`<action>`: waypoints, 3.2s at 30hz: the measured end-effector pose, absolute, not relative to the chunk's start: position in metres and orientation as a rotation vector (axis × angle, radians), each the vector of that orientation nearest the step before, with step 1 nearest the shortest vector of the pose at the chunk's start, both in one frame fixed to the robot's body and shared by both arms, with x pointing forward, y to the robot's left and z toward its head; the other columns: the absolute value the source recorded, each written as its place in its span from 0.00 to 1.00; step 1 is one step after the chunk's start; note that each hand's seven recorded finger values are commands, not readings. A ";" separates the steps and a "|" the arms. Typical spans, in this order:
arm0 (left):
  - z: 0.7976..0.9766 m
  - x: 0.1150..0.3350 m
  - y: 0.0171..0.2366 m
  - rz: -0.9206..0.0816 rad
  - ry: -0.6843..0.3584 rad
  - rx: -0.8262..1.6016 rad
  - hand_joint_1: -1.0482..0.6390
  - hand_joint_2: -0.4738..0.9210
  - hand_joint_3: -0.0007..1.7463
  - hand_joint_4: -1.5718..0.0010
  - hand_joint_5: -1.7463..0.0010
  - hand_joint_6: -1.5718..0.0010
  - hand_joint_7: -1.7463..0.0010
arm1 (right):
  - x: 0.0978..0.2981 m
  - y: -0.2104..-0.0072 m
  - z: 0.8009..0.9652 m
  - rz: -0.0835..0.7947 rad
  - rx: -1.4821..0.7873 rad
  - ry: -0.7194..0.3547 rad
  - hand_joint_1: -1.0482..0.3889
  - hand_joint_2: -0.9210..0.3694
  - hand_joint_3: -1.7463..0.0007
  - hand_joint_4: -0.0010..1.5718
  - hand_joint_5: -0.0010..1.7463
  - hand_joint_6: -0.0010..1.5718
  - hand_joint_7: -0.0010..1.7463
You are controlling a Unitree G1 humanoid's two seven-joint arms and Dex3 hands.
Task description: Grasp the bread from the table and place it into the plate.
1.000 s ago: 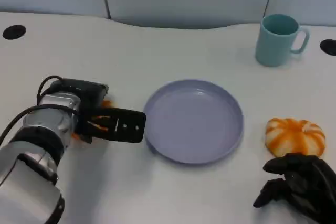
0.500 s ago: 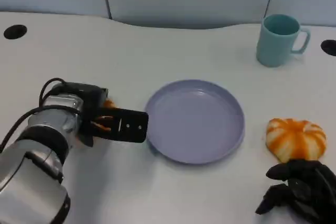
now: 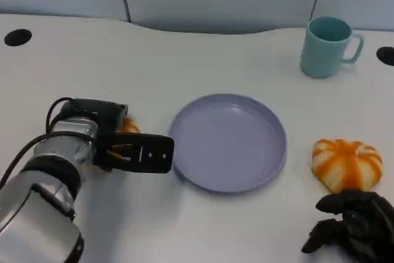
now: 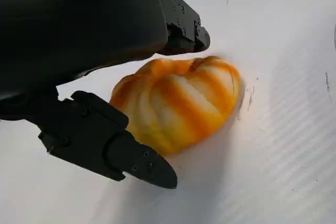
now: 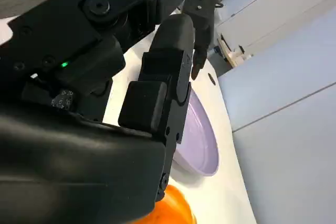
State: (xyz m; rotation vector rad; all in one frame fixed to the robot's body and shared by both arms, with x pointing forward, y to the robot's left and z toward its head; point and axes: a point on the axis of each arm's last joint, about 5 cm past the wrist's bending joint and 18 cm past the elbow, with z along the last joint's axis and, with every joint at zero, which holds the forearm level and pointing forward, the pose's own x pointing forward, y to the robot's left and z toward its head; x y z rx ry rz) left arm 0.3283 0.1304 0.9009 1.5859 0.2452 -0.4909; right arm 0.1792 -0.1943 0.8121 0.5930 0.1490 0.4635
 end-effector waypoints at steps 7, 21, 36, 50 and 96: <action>0.897 0.326 0.132 -0.460 0.218 1.570 0.42 0.87 0.00 0.77 0.95 0.73 0.98 | 0.176 -0.195 0.814 0.462 0.594 0.141 0.07 0.20 1.00 1.00 0.19 0.96 0.00; 0.893 0.323 0.134 -0.442 0.180 1.514 0.52 0.94 0.00 0.64 0.58 0.48 0.99 | 0.173 -0.196 0.815 0.458 0.591 0.136 0.06 0.18 1.00 1.00 0.19 0.96 0.00; 0.872 0.308 0.141 -0.271 -0.010 1.452 0.46 1.00 0.10 0.60 0.03 0.35 0.77 | 0.172 -0.196 0.815 0.461 0.591 0.135 0.06 0.17 1.00 1.00 0.18 0.96 0.00; 0.866 0.303 0.144 -0.211 -0.051 1.436 0.47 1.00 0.18 0.58 0.00 0.56 0.40 | 0.172 -0.196 0.815 0.454 0.589 0.141 0.05 0.17 1.00 1.00 0.19 0.97 0.00; 0.936 0.338 0.101 -0.236 -0.684 1.324 0.49 0.88 0.38 0.41 0.00 0.58 0.00 | 0.183 -0.189 0.812 0.437 0.575 0.151 0.04 0.16 1.00 1.00 0.21 0.96 0.00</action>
